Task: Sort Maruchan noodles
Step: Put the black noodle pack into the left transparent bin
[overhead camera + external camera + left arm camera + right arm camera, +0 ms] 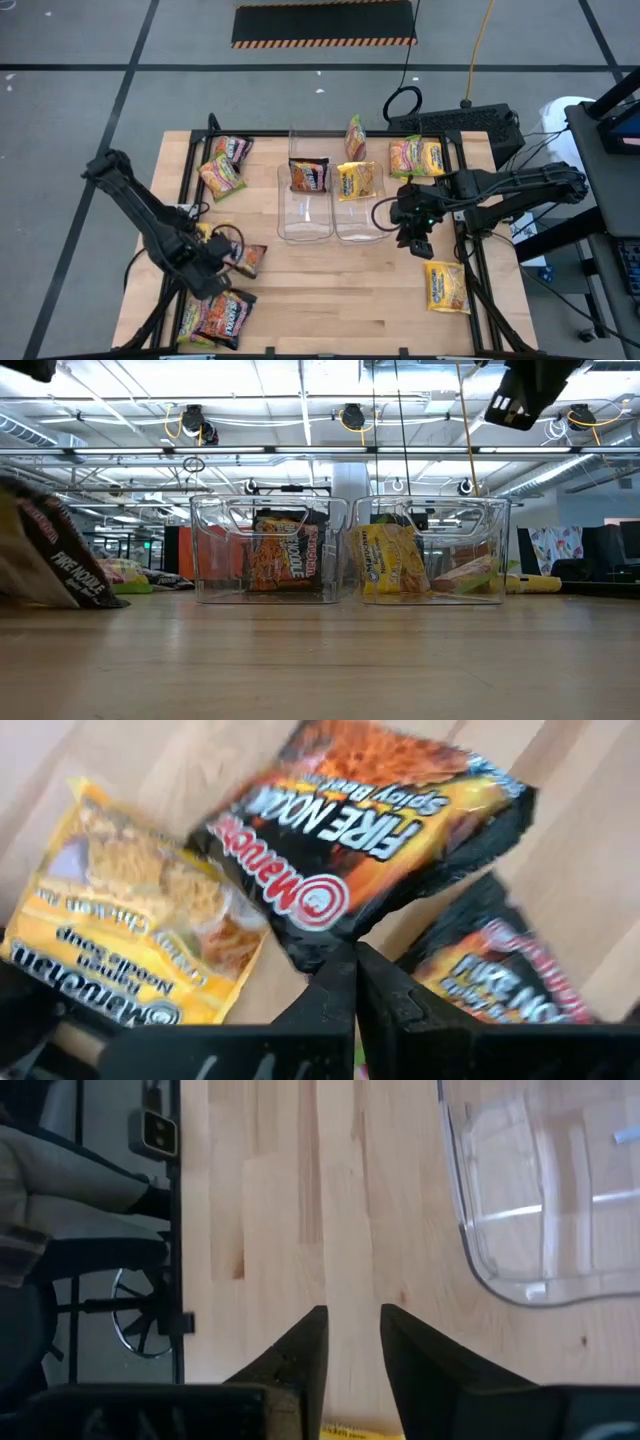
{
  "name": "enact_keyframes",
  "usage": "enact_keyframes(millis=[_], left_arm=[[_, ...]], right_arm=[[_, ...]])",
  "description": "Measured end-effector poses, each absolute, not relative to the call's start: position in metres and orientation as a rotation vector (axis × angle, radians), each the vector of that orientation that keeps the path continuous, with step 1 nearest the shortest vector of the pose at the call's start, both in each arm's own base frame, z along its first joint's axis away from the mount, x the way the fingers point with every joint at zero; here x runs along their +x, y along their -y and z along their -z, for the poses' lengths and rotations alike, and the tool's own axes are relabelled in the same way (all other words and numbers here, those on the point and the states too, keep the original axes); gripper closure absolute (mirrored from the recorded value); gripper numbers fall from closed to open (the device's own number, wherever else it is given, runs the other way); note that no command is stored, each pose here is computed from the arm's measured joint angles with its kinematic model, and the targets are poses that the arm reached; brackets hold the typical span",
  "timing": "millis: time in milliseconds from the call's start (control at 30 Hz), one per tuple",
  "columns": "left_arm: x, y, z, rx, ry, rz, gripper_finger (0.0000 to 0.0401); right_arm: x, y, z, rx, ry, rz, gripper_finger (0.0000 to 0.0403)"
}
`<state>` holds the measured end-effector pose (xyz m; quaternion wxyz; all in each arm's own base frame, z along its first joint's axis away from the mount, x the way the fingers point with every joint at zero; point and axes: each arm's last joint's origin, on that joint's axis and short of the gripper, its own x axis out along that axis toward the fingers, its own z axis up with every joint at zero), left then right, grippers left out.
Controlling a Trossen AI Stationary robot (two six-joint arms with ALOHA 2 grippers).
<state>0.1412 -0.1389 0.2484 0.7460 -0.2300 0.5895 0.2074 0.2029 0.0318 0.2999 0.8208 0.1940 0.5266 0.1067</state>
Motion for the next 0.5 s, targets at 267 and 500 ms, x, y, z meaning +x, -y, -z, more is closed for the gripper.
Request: enact_keyframes(millis=[267, 500], left_arm=[[0.147, 0.129, -0.269, -0.473, -1.247, -0.466, 0.0401], [0.156, 0.123, -0.279, -0.490, -1.196, -0.472, 0.0401]], right_arm=[[0.211, -0.033, -0.305, 0.407, -1.017, -0.253, 0.0335], [0.218, -0.033, -0.310, 0.399, -0.931, -0.274, 0.0335]])
